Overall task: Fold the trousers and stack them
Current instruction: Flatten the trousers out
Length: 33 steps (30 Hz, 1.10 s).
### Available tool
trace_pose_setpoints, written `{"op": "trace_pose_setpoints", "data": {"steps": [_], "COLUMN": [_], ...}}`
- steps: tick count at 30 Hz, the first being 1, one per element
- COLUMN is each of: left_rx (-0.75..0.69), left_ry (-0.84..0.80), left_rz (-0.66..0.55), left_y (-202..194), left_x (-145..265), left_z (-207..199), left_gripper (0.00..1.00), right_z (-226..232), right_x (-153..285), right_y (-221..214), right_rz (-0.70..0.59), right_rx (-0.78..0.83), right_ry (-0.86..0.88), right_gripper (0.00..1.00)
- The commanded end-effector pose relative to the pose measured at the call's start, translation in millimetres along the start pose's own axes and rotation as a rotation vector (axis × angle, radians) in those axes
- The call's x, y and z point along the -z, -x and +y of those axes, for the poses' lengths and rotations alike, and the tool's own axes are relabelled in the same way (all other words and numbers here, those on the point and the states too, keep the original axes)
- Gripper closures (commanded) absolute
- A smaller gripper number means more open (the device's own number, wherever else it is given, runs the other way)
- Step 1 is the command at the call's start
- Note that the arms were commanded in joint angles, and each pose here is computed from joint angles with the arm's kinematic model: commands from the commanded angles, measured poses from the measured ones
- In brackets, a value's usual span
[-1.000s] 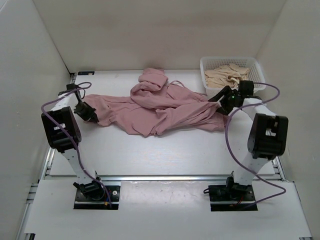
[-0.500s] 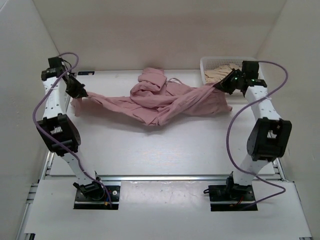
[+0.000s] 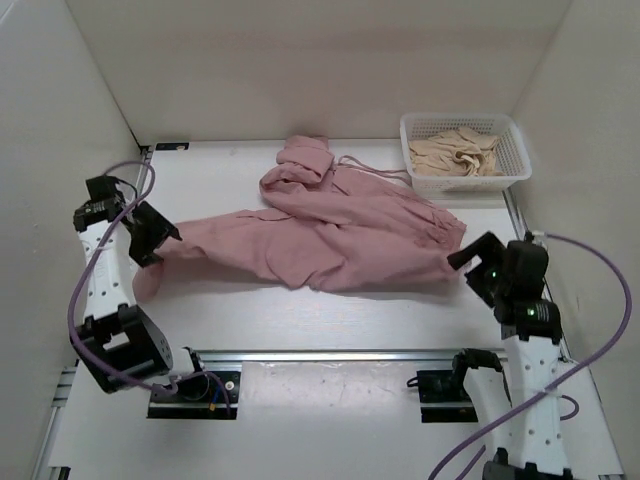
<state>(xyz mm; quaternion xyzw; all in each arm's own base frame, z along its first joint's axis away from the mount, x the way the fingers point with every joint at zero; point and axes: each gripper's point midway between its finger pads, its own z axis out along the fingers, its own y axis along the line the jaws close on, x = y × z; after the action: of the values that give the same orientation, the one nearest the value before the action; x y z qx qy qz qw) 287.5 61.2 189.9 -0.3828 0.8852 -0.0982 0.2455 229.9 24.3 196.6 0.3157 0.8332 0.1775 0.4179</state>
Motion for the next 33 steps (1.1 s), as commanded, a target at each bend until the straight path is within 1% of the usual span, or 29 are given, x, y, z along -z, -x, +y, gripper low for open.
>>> {"op": "trace_pose_setpoints", "data": {"steps": [1,3,5,6,8,9,10,11,13,14,15,16,17,19,21,27,29,31,32,33], "left_rx": [0.014,0.006,-0.001,-0.003,0.015,0.012,0.022,0.036,0.040,0.073,0.084,0.100,0.110,0.136,0.160,0.210,0.225,0.230,0.232,0.230], "left_ry": [0.044,0.046,0.037,0.032,0.040,0.032,0.033,0.050,0.068,0.064,0.052,0.056,0.069,0.099,0.134,0.224,0.259,0.267,0.273,0.268], "left_rz": [0.068,0.074,0.035,0.024,-0.004,-0.020,-0.016,-0.004,0.010,0.062,0.077,0.112,0.156,0.230,0.250,0.250,0.276,0.256,0.268,0.259], "left_y": [-13,-8,5,8,11,11,8,3,-5,-20,-21,-28,-37,-52,-58,-56,-60,-50,-50,-46], "left_x": [-26,-25,-13,-11,-3,-1,-1,-8,-14,-26,-40,-50,-59,-81,-89,-109,-120,-127,-131,-131], "left_z": [22,20,13,11,10,10,11,16,23,27,26,29,34,43,54,75,82,81,82,80], "left_gripper": [0.24,0.23,0.23,0.23,0.25,0.29,0.30,0.31,0.31,0.31,0.29,0.27,0.26,0.24,0.23,0.24,0.31,0.44,0.54,0.75], "right_z": [-56,-53,-46,-37,-31,-21,-23,-21,-34,-33,-36,-46,-47,-52,-53,-63,-63,-63,-66,-66], "right_x": [8,11,14,12,5,-1,-5,-8,-19,-21,-24,-31,-34,-42,-46,-61,-65,-68,-71,-74], "right_y": [-33,-30,-22,-17,-21,-27,-35,-43,-67,-78,-87,-104,-111,-124,-125,-120,-118,-111,-110,-100], "right_rz": [0.020,-0.012,-0.023,-0.018,0.026,0.081,0.119,0.153,0.235,0.274,0.300,0.337,0.354,0.375,0.374,0.378,0.385,0.367,0.360,0.321], "right_rx": [-0.083,-0.144,-0.143,-0.144,-0.148,-0.145,-0.150,-0.159,-0.192,-0.227,-0.246,-0.275,-0.317,-0.355,-0.368,-0.340,-0.353,-0.366,-0.364,-0.365], "right_ry": [-0.206,-0.197,-0.187,-0.163,-0.145,-0.106,-0.112,-0.102,-0.131,-0.115,-0.118,-0.133,-0.132,-0.122,-0.124,-0.189,-0.195,-0.195,-0.206,-0.209], "right_gripper": [0.02,0.01,0.06,0.12,0.23,0.27,0.39,0.42,0.42,0.29,0.20,0.14,0.08,0.05,0.05,0.04,0.03,0.03,0.03,0.03]}}
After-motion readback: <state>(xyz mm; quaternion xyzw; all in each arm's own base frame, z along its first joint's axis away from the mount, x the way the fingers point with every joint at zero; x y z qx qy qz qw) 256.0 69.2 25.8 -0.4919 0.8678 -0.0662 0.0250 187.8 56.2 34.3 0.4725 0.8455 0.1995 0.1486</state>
